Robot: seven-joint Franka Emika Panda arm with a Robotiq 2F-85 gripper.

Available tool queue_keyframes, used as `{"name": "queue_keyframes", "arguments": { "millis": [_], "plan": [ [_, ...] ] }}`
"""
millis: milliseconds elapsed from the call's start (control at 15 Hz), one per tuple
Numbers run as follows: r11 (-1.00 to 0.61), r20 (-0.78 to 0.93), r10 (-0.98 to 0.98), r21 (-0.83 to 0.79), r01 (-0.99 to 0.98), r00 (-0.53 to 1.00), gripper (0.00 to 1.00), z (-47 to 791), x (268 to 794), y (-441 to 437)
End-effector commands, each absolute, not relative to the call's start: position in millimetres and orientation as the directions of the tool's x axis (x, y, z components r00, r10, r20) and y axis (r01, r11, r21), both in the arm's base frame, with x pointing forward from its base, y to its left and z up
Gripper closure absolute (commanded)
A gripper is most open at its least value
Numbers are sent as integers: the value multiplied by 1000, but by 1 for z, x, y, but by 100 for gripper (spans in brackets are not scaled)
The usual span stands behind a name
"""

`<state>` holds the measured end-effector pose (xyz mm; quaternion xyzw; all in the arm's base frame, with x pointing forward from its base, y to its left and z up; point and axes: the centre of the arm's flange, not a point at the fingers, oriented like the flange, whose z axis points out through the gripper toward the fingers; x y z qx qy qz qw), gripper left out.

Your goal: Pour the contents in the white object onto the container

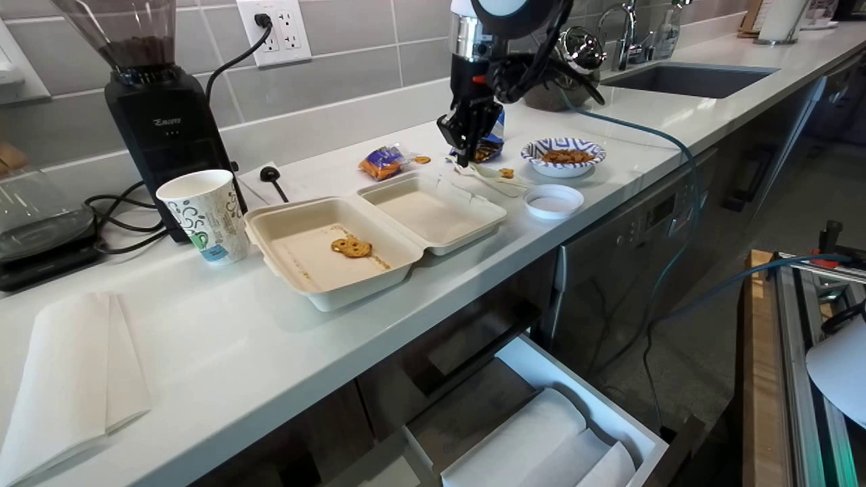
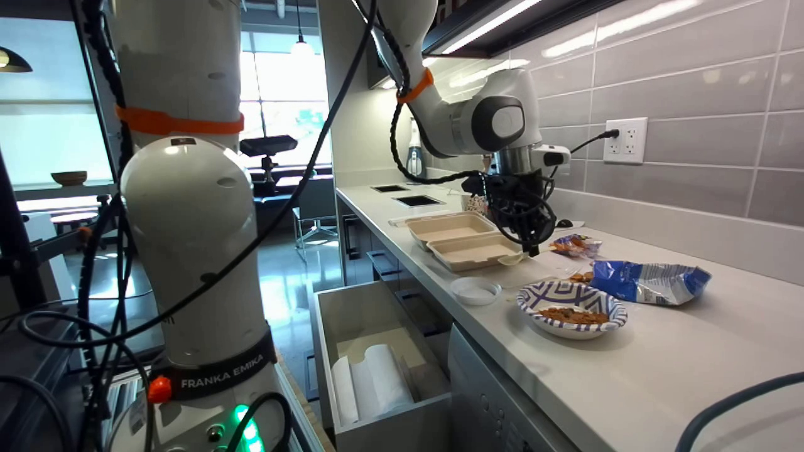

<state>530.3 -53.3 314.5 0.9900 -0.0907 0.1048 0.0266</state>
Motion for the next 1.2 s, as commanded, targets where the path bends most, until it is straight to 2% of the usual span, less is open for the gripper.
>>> {"name": "queue_keyframes", "arguments": {
  "millis": [0,1067,1133],
  "plan": [
    [-980,208,-185,37,-196,961,96,298,526,-58],
    [-980,158,-192,21,-198,969,96,277,535,-54],
    [-980,158,-193,20,-198,969,73,277,535,-53]
  ]
}}
